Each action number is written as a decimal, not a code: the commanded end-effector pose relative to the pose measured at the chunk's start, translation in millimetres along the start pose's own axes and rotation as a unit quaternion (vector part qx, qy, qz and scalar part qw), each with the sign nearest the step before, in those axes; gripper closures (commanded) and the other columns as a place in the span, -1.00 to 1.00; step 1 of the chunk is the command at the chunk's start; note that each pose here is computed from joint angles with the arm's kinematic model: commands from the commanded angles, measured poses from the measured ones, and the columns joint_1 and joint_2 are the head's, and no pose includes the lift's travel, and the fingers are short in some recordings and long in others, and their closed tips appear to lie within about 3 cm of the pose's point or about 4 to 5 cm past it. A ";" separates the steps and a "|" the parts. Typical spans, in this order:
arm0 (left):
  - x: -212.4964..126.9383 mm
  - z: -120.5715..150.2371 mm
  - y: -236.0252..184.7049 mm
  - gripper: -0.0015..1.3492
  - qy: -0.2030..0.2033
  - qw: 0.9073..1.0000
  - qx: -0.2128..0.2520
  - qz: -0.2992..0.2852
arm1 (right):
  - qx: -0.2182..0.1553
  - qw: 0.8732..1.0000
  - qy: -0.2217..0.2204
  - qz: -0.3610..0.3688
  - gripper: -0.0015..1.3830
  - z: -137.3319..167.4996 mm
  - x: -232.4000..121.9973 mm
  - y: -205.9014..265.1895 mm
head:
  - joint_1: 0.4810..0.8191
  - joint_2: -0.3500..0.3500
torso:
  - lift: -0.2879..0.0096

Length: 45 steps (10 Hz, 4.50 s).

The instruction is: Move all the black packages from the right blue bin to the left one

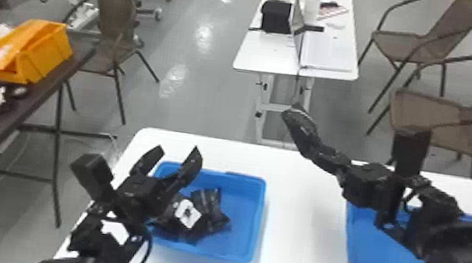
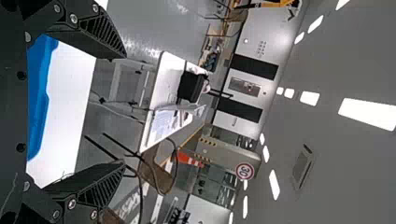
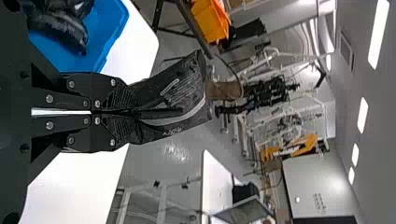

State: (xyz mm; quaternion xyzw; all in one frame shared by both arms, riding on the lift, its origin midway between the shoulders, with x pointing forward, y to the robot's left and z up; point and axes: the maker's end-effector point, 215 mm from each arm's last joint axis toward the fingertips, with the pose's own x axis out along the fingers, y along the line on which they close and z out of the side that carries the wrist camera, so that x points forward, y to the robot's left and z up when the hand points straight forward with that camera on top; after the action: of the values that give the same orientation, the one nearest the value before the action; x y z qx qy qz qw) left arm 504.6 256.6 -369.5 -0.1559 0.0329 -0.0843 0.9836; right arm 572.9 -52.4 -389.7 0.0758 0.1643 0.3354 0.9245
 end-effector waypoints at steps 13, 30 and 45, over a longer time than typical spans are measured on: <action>60.1 16.9 -81.2 -0.69 -0.008 0.997 -0.031 -0.075 | 0.006 0.988 0.011 0.155 0.61 7.5 60.3 137.9 | 0.27 0.72 | 0.94; 23.6 4.2 -12.9 0.80 -0.013 0.994 0.107 0.004 | -0.040 0.995 -0.084 -0.027 -0.60 33.1 -33.4 -8.1 | 0.27 0.62 | 0.94; -88.1 24.9 2.7 -0.67 -0.034 0.983 0.178 0.036 | -0.048 0.985 -0.060 -0.158 -0.58 -41.7 -182.3 -39.7 | 0.27 0.31 | 0.94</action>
State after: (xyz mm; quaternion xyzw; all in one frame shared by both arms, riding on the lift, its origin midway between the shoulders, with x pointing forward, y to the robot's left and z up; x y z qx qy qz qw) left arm 430.0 281.0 -335.6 0.0196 -0.0206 -0.0494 0.9984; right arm 463.6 -195.5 -388.2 0.0222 0.0957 0.1914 0.9766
